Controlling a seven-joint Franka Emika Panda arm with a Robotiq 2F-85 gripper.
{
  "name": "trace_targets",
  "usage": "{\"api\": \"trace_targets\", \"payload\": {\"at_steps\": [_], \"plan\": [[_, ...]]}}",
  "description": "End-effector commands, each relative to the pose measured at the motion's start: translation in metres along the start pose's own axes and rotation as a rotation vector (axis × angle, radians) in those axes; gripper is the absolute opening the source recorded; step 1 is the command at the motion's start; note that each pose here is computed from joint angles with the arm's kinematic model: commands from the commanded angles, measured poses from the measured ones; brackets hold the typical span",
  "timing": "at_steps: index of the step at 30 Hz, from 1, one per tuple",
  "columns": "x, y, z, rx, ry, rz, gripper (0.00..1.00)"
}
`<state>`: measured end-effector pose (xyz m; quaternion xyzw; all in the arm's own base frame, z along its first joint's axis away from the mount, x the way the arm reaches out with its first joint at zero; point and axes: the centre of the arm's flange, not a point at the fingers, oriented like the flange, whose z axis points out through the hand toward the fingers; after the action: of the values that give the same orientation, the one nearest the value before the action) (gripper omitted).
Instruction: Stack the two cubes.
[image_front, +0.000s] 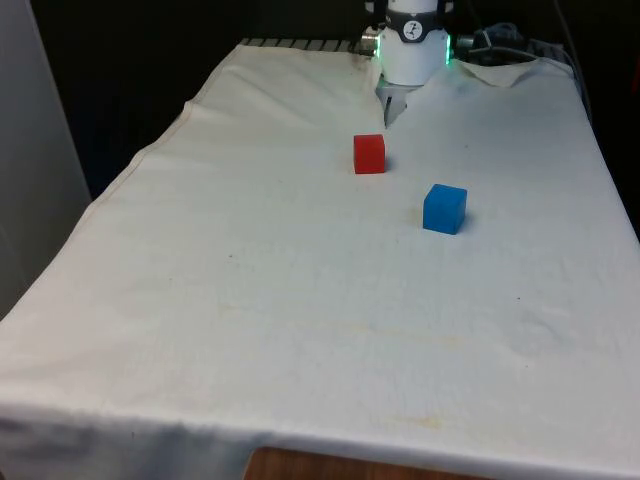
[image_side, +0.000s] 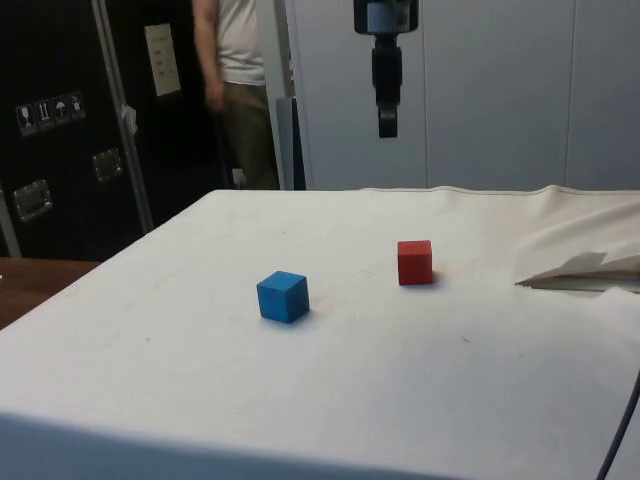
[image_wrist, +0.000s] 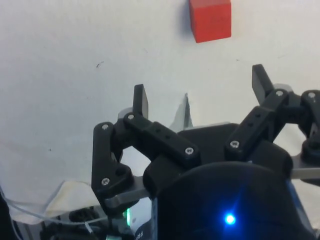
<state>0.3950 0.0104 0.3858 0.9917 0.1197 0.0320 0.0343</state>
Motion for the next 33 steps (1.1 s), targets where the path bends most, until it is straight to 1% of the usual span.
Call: {"api": "trace_targets", "payload": {"at_steps": [1, 2, 3, 5, 7, 8, 11, 12, 13, 14, 15, 19, 20, 21, 22, 24, 28, 29, 30, 33], "plan": [[-0.005, 0.0, 0.002, 0.01, 0.02, -0.002, 1.0], [-0.002, 0.0, 0.002, 0.003, 0.004, -0.001, 1.0], [-0.007, 0.0, 0.003, 0.013, 0.026, -0.002, 1.0], [-0.013, 0.001, 0.008, 0.021, 0.04, -0.002, 1.0], [-0.015, 0.001, 0.009, 0.024, 0.044, -0.002, 1.0], [-0.018, 0.001, 0.012, 0.031, 0.055, -0.002, 1.0], [-0.023, 0.0, 0.016, 0.04, 0.073, -0.003, 1.0], [-0.021, 0.002, 0.016, 0.032, 0.058, -0.002, 1.0], [-0.024, 0.0, 0.017, 0.045, 0.078, -0.002, 1.0], [-0.026, 0.0, 0.018, 0.049, 0.083, -0.003, 1.0], [-0.028, 0.0, 0.021, 0.056, 0.094, -0.005, 1.0], [-0.033, 0.002, 0.027, 0.073, 0.109, -0.005, 1.0], [-0.035, 0.003, 0.031, 0.081, 0.114, -0.006, 1.0], [-0.034, 0.002, 0.029, 0.071, 0.101, -0.004, 1.0], [-0.035, 0.003, 0.031, 0.081, 0.114, -0.006, 1.0], [-0.037, 0.006, 0.04, 0.09, 0.12, -0.007, 1.0], [-0.037, 0.01, 0.054, 0.093, 0.117, -0.012, 1.0], [-0.039, 0.01, 0.049, 0.088, 0.111, -0.011, 1.0], [-0.036, 0.012, 0.061, 0.091, 0.113, -0.017, 1.0], [-0.033, 0.014, 0.072, 0.088, 0.109, -0.023, 1.0]]}}
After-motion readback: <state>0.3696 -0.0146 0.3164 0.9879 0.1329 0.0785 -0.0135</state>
